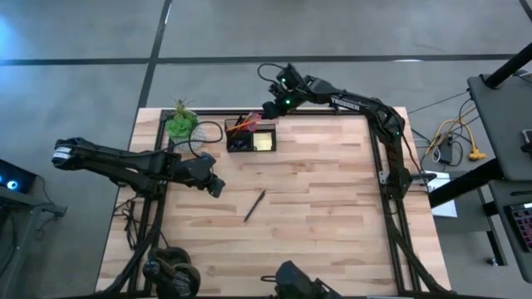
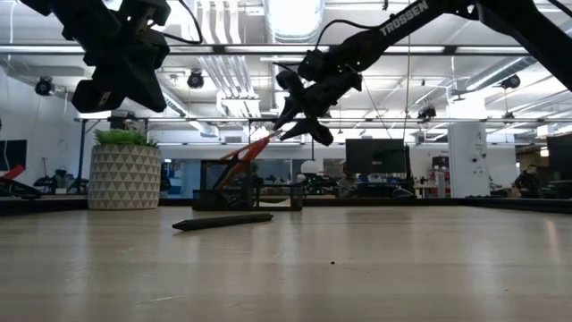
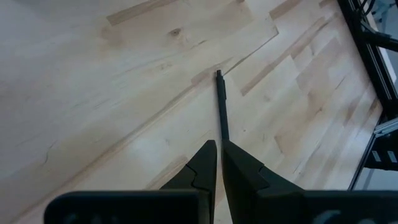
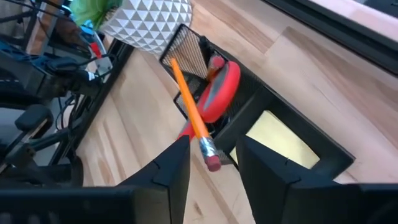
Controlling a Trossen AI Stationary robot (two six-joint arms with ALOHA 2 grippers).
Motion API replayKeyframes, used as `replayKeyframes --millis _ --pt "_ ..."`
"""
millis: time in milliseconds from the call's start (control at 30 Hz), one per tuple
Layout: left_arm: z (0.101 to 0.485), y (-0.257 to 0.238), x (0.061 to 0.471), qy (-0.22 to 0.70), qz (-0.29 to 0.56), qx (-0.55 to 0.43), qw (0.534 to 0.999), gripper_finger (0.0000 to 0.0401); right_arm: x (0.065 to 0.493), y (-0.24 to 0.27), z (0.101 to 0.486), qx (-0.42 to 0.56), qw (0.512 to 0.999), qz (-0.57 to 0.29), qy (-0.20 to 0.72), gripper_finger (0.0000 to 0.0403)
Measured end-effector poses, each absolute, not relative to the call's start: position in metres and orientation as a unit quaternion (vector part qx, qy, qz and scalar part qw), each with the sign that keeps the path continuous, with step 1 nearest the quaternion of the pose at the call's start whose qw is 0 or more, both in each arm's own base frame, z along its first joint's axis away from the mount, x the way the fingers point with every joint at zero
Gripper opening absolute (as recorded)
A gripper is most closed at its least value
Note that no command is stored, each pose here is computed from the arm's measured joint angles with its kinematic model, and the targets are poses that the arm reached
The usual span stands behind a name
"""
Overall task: Pick and place office supplies into organizer
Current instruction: Put the pencil into the top left section of the black desk organizer
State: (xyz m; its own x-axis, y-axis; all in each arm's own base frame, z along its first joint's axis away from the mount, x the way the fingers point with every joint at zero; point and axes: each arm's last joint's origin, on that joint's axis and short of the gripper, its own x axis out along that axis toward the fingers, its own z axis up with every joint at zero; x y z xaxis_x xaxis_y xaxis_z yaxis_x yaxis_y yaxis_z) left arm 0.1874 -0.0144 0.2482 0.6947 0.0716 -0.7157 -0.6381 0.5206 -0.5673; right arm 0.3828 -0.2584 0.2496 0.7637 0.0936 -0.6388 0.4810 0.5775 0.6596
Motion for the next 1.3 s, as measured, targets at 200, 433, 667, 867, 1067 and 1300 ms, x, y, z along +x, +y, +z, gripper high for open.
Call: replayKeyframes --millis 200,433,667,867,1067,1300 --pt "0.248 -0.014 0.187 0.324 0.219 -0.438 0.81 0.0008 0.382 -0.258 0.245 0.446 0.824 -0.118 0.329 0.0126" --pt "0.248 -0.014 0.187 0.325 0.22 -0.437 0.809 0.0008 0.383 -0.258 0.248 0.433 0.833 -0.113 0.325 0.0102" --pt "0.248 -0.014 0.187 0.325 0.22 -0.437 0.809 0.0008 0.383 -0.258 0.248 0.43 0.835 -0.112 0.325 0.0071" --pt "0.248 -0.014 0.187 0.325 0.22 -0.436 0.81 0.0008 0.383 -0.258 0.248 0.406 0.846 -0.107 0.328 0.0044" --pt "0.248 -0.014 0.187 0.325 0.22 -0.437 0.81 0.0008 0.386 -0.251 0.26 0.302 0.878 -0.124 0.35 0.0026" --pt "0.248 -0.014 0.187 0.325 0.219 -0.437 0.81 0.0008 0.391 -0.241 0.291 0.163 0.895 -0.147 0.389 0.0024"
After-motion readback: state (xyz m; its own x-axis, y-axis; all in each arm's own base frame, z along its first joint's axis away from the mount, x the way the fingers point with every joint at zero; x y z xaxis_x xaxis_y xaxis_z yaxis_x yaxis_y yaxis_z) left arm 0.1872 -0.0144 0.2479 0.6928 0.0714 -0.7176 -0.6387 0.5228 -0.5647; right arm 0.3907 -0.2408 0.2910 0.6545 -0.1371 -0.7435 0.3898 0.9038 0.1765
